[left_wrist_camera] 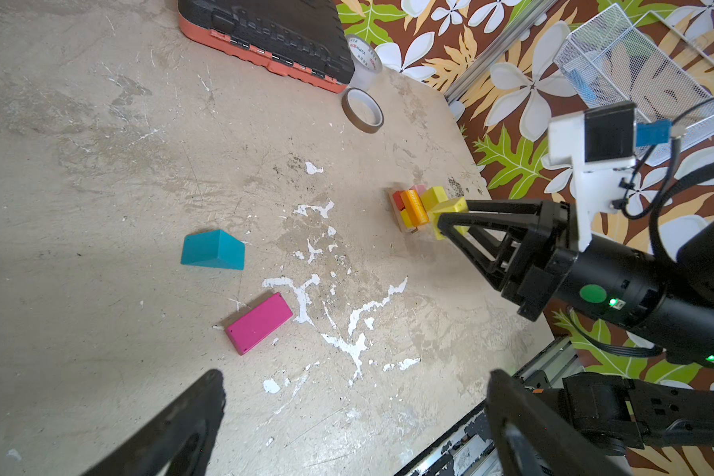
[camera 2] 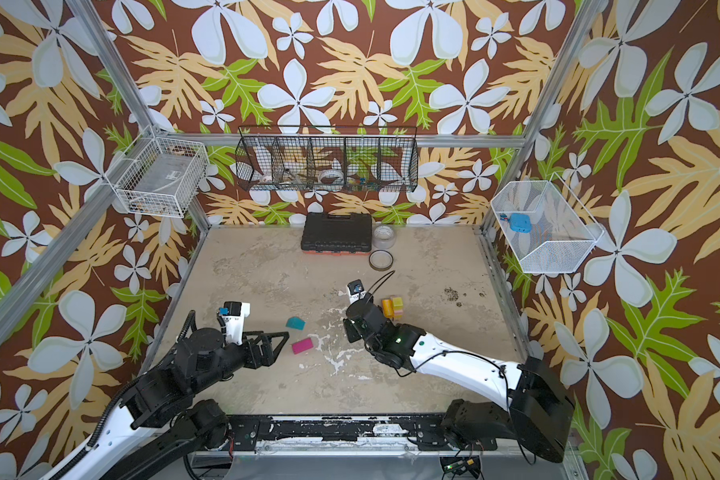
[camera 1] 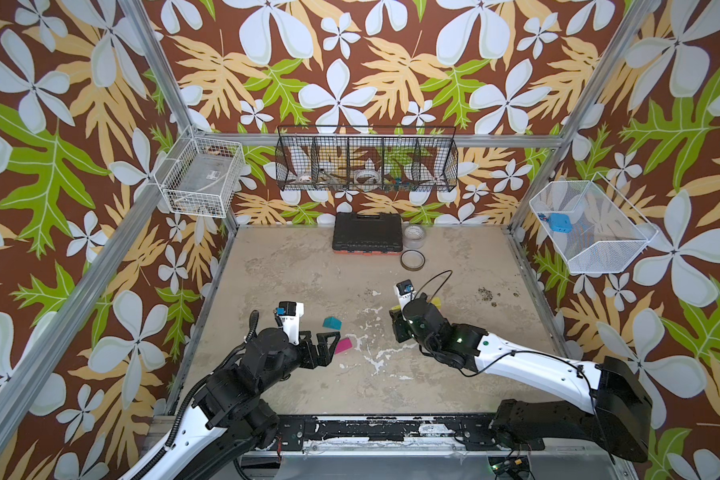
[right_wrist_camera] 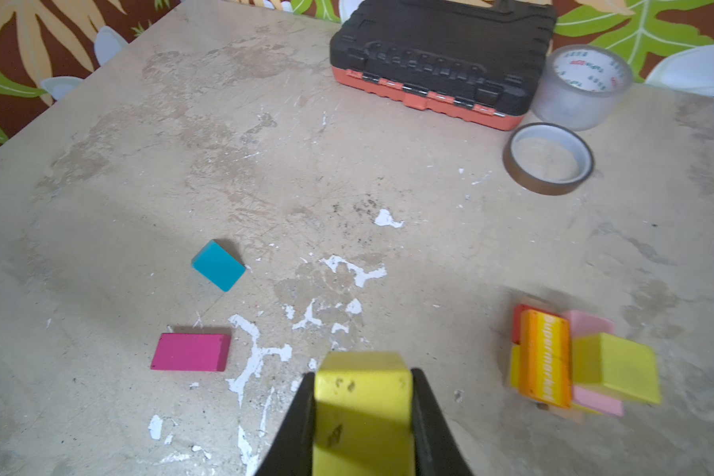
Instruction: Build the wood block tower
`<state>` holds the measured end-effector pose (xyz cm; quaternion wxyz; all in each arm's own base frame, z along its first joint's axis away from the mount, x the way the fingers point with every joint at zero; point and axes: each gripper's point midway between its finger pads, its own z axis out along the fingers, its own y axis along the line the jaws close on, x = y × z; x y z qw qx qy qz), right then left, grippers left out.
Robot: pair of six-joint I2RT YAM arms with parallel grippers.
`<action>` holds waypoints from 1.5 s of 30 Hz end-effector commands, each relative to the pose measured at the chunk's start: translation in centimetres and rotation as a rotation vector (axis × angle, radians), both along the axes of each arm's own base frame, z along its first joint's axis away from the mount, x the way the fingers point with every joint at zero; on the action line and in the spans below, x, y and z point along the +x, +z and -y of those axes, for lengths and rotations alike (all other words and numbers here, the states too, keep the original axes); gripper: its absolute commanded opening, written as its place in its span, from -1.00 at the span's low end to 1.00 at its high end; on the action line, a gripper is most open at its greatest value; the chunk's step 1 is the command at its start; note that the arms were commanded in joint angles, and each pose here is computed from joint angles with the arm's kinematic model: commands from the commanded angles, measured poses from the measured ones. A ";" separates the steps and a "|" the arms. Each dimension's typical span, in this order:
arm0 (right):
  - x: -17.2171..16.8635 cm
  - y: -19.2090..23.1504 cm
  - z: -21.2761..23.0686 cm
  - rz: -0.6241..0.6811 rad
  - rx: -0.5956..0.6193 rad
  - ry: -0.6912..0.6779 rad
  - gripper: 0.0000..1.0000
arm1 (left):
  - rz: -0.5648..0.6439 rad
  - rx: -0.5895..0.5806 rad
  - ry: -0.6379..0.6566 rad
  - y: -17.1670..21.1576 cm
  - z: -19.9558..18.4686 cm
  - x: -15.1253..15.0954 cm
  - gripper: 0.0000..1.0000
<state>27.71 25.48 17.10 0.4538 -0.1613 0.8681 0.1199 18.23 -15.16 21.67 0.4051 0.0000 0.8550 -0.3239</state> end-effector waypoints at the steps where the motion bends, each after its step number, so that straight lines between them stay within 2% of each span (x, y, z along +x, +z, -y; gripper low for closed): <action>1: 0.1 0.2 2.0 0.020 -0.013 -0.060 -0.81 | 0.013 -0.012 -0.003 0.3 0.2 0.2 1.00; 9: 1.2 -0.7 5.6 -0.007 -0.001 -0.131 -0.81 | 0.008 -0.010 -0.010 0.2 0.3 0.2 1.00; 22: 4.0 -4.0 8.5 -0.097 -0.013 -0.224 -0.84 | 0.006 -0.010 -0.013 0.1 0.4 0.1 1.00; 45: 7.7 -6.2 8.6 -0.142 -0.108 -0.267 -0.86 | 0.006 -0.013 -0.018 0.1 0.5 0.1 1.00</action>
